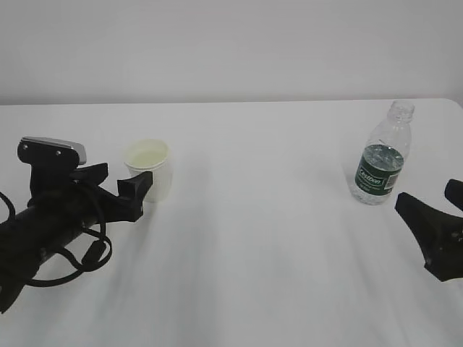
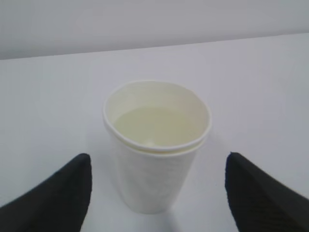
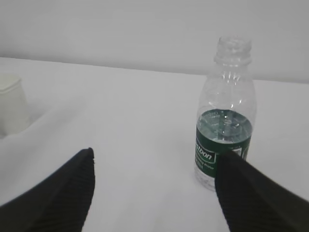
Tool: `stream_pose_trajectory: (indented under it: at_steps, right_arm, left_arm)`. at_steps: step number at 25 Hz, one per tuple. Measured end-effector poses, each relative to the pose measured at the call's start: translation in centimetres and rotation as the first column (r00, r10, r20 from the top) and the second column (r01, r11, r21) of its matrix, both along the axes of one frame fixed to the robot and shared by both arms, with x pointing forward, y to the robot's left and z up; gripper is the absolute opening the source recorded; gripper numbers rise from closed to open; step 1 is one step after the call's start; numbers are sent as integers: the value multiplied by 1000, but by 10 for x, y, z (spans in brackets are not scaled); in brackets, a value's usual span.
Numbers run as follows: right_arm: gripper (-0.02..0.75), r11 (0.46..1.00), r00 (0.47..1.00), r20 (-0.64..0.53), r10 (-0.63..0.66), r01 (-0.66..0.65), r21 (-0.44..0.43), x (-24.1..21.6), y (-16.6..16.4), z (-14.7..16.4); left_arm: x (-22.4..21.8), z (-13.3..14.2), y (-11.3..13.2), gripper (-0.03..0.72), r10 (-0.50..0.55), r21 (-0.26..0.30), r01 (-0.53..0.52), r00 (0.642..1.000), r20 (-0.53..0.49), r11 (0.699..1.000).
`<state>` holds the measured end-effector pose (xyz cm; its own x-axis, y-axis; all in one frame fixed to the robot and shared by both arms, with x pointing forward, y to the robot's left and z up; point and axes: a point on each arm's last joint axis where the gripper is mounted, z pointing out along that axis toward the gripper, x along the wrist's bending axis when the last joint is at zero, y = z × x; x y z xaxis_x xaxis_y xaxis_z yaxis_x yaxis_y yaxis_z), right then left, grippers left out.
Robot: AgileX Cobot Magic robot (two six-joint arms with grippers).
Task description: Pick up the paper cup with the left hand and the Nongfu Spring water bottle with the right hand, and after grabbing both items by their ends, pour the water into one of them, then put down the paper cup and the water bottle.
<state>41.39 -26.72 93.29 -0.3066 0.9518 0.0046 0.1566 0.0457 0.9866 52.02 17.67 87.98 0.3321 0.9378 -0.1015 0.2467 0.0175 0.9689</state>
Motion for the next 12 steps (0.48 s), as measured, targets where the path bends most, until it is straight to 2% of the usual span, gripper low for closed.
stream_pose_trajectory:
  at_steps: [7,12]
  right_arm:
    - [590,1000,997,73,-4,2,26,-3,0,14]
    - [590,994,996,83,-31,22,106,-3,-1,20]
  left_arm:
    - [-10,24,5,616,1,-24,1,999,52,1000]
    - [-12,44,4,606,-17,-48,22,993,116,999]
